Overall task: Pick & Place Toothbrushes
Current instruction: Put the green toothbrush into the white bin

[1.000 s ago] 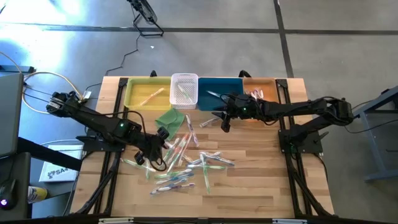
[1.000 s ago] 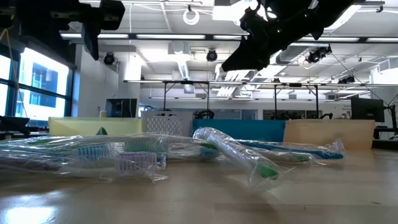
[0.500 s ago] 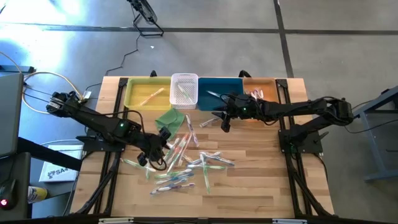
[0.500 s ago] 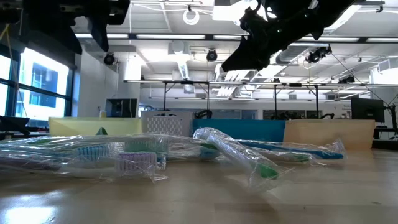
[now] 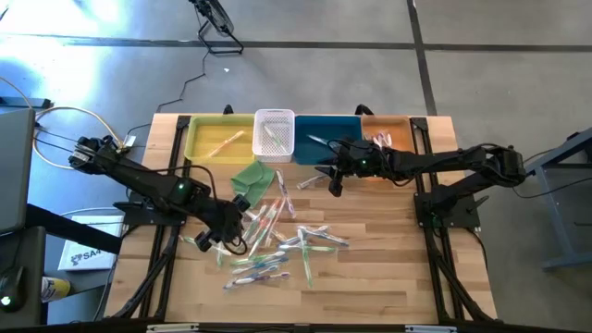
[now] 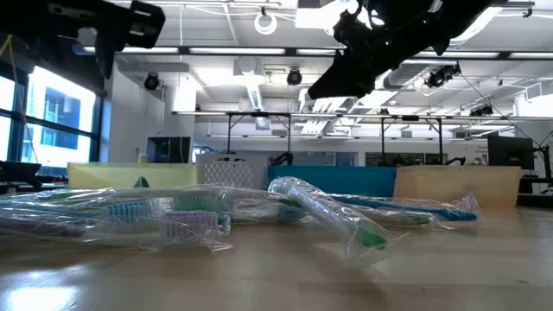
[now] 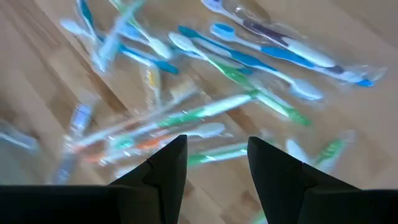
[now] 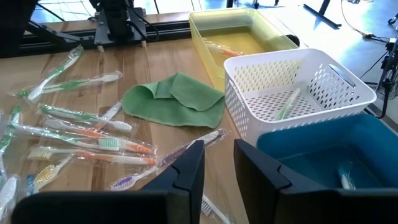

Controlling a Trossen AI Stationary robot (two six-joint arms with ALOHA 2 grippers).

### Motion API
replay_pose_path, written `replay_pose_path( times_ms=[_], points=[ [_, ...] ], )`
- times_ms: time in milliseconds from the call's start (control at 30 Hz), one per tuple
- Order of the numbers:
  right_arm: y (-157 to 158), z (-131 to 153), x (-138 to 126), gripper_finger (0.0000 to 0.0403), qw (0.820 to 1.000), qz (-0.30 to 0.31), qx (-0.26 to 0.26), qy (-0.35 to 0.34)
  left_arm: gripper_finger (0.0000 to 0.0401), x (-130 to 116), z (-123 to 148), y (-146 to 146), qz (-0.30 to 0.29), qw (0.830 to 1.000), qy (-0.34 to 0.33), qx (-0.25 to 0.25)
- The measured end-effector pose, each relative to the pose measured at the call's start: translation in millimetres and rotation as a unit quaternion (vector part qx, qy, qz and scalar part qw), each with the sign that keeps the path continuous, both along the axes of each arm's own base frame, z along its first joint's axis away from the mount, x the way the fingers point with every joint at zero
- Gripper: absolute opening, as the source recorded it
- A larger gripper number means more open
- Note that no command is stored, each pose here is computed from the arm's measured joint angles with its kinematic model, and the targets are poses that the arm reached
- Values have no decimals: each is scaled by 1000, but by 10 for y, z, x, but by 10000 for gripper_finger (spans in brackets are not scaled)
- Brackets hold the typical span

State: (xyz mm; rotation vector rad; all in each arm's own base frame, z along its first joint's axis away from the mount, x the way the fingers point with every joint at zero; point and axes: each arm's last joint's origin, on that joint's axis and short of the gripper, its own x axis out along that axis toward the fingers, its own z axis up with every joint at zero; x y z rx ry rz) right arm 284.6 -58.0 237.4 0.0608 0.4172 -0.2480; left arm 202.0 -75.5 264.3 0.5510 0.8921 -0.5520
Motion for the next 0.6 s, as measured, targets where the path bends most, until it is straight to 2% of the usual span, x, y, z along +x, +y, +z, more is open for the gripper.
replay_pose_path(
  times_ms=[200, 433, 600],
  points=[
    [0, 0, -1, 79, 1000, 0, 0, 0, 164, -28, -26, -55, 8, 999, 28, -28],
    [0, -4, -2, 79, 1000, 0, 0, 2, 164, -104, -32, -211, 11, 999, 29, -16],
    [0, -4, -2, 79, 1000, 0, 0, 2, 164, -159, -120, -332, 27, 997, 66, -3]
  ],
)
